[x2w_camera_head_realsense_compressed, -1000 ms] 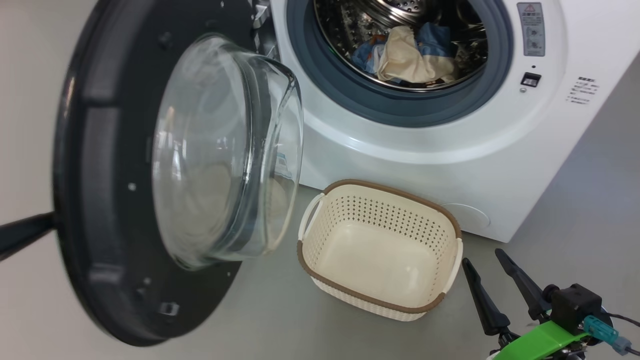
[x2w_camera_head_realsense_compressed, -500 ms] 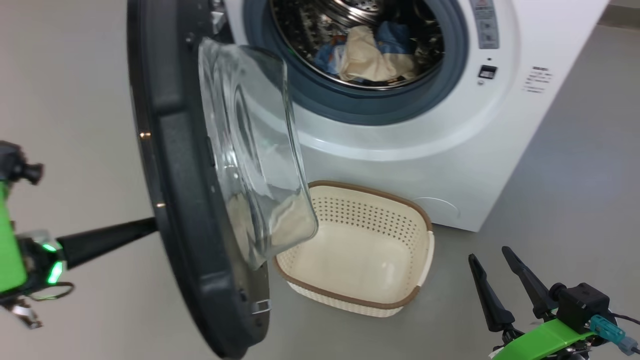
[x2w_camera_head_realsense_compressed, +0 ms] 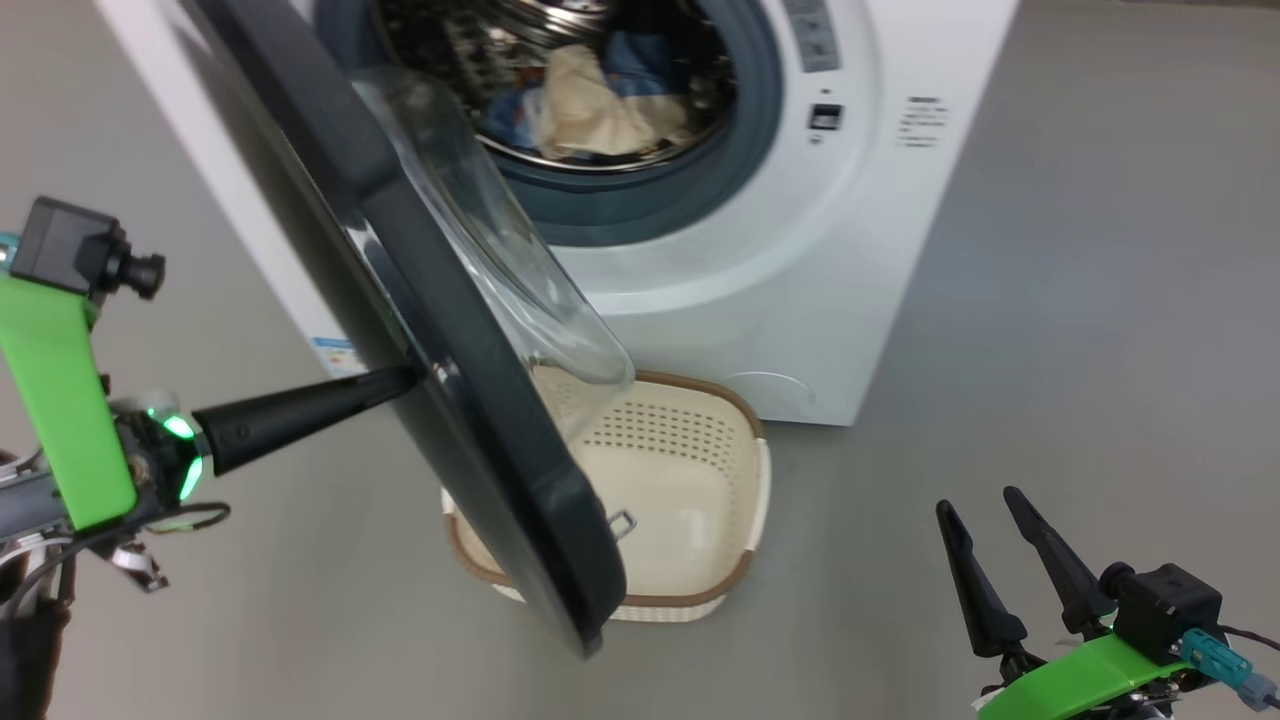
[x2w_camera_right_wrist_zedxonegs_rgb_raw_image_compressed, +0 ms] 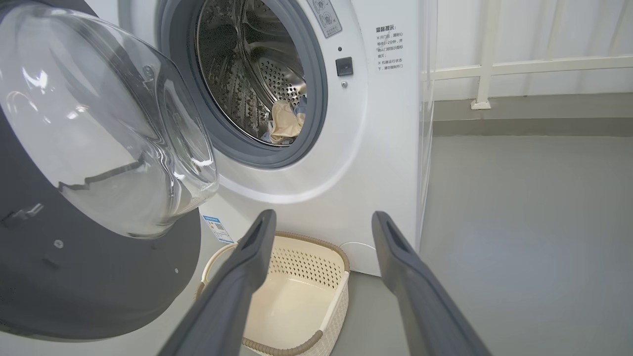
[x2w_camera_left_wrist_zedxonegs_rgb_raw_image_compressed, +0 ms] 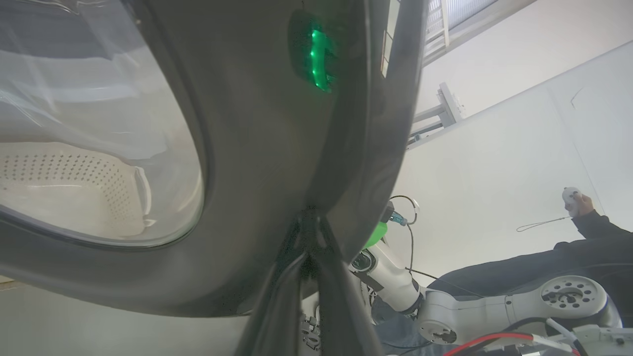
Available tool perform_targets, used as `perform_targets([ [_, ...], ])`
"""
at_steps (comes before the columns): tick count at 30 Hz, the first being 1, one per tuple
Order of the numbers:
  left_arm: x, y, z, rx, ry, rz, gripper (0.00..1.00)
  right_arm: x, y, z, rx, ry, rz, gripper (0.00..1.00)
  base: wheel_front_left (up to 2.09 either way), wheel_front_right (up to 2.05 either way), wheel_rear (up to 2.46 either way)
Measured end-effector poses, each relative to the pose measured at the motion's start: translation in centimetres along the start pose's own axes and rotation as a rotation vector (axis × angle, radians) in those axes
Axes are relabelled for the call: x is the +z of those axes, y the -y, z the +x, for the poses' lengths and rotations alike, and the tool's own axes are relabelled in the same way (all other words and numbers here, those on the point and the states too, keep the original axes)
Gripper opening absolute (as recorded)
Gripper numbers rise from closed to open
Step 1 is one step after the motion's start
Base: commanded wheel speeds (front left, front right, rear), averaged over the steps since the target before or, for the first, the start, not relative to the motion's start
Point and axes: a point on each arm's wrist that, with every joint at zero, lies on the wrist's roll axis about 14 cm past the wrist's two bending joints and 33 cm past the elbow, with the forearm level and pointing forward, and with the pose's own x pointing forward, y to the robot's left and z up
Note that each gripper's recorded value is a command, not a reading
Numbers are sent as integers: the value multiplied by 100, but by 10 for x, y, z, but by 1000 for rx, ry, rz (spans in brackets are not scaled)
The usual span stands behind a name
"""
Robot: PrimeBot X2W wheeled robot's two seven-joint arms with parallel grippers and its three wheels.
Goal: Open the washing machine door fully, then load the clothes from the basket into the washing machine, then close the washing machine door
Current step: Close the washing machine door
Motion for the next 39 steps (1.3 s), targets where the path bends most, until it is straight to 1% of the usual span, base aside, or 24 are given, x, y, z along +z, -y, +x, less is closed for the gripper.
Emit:
perform_targets([
  [7, 11, 5, 41, -63, -17, 24, 0, 4, 25, -17, -98, 14, 6, 100, 0, 0, 0],
  [12, 15, 0, 67, -83, -35, 21, 0, 7, 44, -30, -167, 22, 5, 100, 0, 0, 0],
  [20, 18, -3, 95, -122, -44, 6, 0, 7, 64, -47, -248, 22, 6, 100, 0, 0, 0],
  [23, 17, -5, 96, -119, -45, 2, 0, 5, 65, -47, -252, 20, 11, 100, 0, 0, 0],
  [27, 20, -7, 89, -104, -3, -3, 0, 6, 61, -43, -238, 22, 12, 100, 0, 0, 0],
  [34, 9, -30, 61, -13, 75, -56, 0, 7, 51, -33, -198, 28, 12, 100, 0, 0, 0],
  [37, 7, -35, 54, 14, 95, -59, 0, 9, 50, -32, -191, 30, 8, 100, 0, 0, 0],
  [39, 1, -42, 46, 48, 119, -71, 25, 11, 49, -31, -183, 36, 2, 100, 0, 0, 0],
])
